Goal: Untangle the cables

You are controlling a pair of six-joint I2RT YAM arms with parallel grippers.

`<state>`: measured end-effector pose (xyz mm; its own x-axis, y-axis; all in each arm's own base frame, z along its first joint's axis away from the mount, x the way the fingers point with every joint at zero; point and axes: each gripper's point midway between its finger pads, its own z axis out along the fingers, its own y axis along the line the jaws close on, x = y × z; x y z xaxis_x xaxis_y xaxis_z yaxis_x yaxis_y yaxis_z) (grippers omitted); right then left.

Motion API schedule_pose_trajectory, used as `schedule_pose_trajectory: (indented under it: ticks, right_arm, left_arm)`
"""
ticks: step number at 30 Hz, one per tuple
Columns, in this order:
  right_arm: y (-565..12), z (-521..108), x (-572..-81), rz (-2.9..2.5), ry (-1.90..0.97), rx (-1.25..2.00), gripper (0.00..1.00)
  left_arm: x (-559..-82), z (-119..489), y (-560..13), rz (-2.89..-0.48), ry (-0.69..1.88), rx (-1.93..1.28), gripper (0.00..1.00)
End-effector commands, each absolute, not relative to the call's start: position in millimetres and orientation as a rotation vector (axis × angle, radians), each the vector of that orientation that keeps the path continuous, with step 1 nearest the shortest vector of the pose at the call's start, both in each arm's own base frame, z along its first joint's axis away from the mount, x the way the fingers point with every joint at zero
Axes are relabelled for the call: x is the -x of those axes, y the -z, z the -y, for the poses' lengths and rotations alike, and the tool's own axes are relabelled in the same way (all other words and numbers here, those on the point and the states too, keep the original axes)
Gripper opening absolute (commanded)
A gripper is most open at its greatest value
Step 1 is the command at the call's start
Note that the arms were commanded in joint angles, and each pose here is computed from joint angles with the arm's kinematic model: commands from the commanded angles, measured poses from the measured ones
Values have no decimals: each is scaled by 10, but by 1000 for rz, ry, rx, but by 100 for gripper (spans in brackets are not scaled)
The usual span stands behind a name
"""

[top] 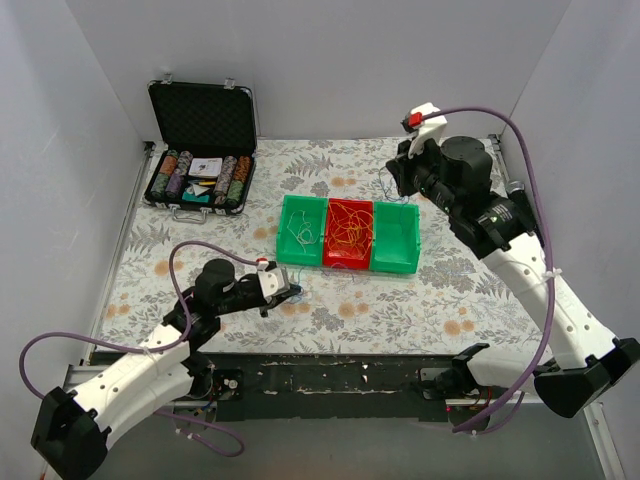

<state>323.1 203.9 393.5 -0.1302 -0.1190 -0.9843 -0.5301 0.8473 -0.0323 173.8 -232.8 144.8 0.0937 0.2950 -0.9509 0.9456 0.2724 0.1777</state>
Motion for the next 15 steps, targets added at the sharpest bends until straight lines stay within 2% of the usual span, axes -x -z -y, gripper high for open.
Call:
schedule_pose_trajectory:
  ticks: [1, 15]
  right_arm:
    - [-4145, -1888, -3280, -1591, -363, 409, 1]
    - [-3078, -1613, -3617, -1779, -294, 347, 1]
  left_arm:
    - [-1695, 2420, -1886, -1362, 818, -1188, 0]
    - [-1704, 2450, -2283, -1349, 891, -1105, 0]
